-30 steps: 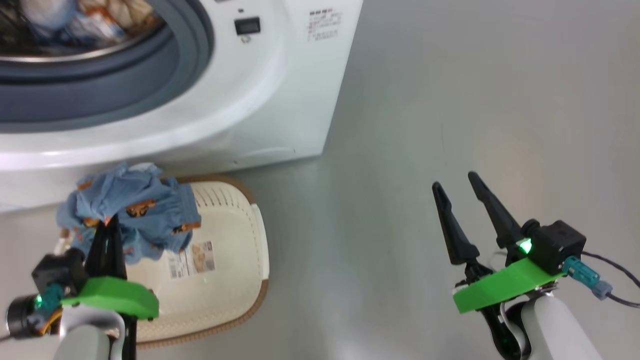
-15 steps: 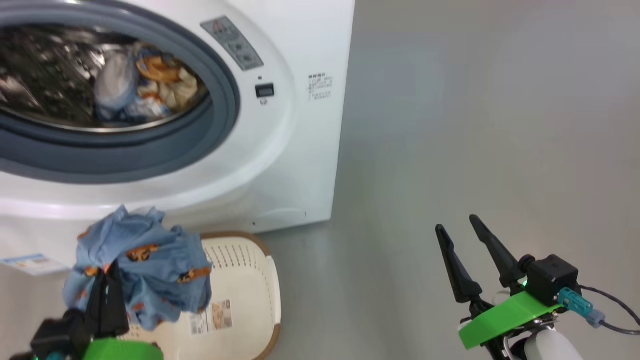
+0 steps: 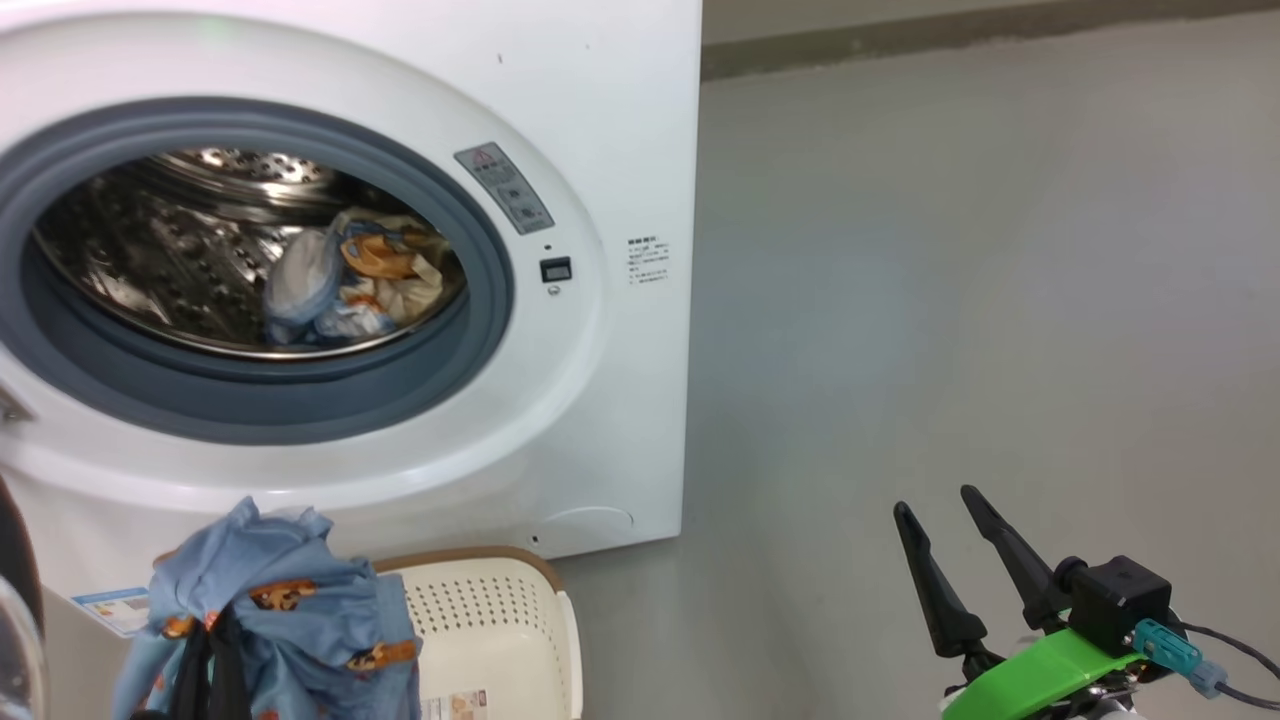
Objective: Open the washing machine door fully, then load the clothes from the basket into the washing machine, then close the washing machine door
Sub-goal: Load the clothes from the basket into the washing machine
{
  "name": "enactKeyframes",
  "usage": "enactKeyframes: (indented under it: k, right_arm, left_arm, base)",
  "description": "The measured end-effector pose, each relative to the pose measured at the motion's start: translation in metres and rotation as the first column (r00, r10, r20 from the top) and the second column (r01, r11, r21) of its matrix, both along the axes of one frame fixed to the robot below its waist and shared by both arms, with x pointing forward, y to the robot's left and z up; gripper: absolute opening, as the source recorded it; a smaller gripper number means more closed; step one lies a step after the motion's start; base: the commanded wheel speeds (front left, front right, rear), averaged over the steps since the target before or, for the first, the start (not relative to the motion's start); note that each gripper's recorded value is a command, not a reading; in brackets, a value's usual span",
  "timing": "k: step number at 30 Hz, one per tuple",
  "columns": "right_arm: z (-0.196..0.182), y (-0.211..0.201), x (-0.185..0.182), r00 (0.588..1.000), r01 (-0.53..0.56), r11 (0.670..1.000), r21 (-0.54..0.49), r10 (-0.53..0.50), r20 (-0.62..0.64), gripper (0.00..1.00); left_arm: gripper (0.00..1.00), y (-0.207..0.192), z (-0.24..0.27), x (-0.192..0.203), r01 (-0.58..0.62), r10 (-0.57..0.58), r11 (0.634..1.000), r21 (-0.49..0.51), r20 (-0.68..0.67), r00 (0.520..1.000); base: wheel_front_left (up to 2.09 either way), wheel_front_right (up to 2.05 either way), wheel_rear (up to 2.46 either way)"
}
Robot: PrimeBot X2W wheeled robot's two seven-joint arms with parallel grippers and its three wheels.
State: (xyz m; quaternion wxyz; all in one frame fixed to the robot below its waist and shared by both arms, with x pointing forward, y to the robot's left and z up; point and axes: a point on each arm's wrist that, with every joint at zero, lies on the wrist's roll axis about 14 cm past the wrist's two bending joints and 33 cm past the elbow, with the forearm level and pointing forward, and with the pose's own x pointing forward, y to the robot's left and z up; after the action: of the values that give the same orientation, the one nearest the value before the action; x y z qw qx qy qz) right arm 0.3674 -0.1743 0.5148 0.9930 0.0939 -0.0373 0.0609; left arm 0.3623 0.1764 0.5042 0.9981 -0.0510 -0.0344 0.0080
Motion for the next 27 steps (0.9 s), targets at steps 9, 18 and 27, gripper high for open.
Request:
enactKeyframes:
  k: [9, 18, 27]
  right_arm:
    - [0.013, 0.006, -0.005, 0.999, -0.017, 1.000, 0.005, 0.017, 0.038, 1.00]
    - [0.010, 0.011, -0.008, 0.999, -0.031, 1.000, 0.006, 0.030, 0.029, 1.00]
    - [0.012, 0.014, -0.007, 0.999, -0.038, 0.999, 0.002, 0.038, 0.036, 1.00]
  left_arm:
    - [0.00, 0.014, 0.009, -0.023, -0.047, 0.047, 0.999, 0.005, 0.027, 0.999]
    - [0.00, 0.021, 0.011, -0.032, -0.070, 0.069, 0.997, 0.014, 0.033, 0.997]
    - [0.00, 0.023, 0.002, -0.046, -0.086, 0.086, 0.996, 0.020, 0.004, 0.996]
  base:
    - [0.00, 0.00, 0.00]
    - [0.00, 0.00, 0.00]
    - [0.00, 0.00, 0.00]
